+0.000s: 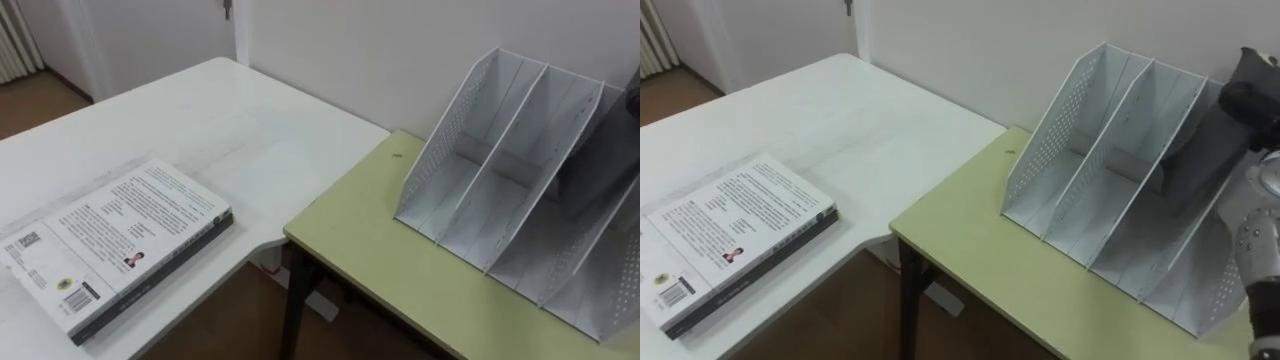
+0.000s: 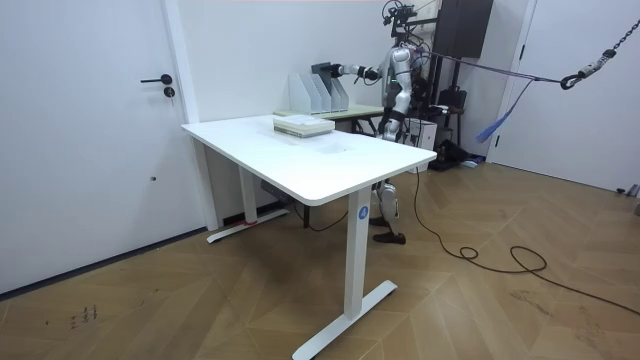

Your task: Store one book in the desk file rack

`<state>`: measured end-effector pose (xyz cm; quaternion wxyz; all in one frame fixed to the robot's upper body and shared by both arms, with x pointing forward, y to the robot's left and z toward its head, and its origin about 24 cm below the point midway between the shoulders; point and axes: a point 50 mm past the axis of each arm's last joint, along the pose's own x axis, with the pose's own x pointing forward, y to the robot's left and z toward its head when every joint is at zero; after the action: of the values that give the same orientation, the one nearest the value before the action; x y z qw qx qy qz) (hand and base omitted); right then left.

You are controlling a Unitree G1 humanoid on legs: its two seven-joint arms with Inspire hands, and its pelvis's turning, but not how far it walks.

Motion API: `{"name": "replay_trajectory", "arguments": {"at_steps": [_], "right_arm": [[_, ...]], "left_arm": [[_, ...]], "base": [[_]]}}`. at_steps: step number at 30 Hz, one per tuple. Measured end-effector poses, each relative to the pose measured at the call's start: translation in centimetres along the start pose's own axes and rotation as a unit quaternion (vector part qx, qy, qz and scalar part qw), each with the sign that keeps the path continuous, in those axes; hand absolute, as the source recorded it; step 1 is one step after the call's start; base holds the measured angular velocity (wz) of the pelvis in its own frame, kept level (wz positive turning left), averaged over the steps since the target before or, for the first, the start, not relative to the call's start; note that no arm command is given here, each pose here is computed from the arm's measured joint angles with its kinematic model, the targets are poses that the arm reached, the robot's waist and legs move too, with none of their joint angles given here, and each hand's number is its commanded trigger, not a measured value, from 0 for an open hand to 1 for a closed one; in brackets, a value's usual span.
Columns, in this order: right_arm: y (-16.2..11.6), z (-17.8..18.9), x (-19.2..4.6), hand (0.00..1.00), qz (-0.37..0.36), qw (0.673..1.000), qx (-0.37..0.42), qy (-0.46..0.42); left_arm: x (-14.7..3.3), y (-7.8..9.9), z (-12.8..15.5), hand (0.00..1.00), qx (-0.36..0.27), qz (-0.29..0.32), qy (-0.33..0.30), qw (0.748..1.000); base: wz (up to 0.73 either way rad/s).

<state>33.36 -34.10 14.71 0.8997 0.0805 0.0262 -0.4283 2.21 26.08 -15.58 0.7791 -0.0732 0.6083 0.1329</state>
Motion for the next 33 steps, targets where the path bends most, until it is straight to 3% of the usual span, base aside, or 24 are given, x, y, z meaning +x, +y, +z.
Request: {"name": "replay_trajectory", "arguments": {"at_steps": [7,33], "right_arm": [[-0.4,1.5,0.4,0.00,-0.007,1.000,0.012,-0.015],[-0.7,1.8,0.6,0.00,-0.004,1.000,0.023,-0.012]], "left_arm": [[-0.2,0.1,-0.2,0.00,0.003,0.005,0.001,1.000],[-0.2,0.6,0.0,0.00,0.008,0.015,-0.001,1.000]], "base": [[0.00],[0.00]]}}
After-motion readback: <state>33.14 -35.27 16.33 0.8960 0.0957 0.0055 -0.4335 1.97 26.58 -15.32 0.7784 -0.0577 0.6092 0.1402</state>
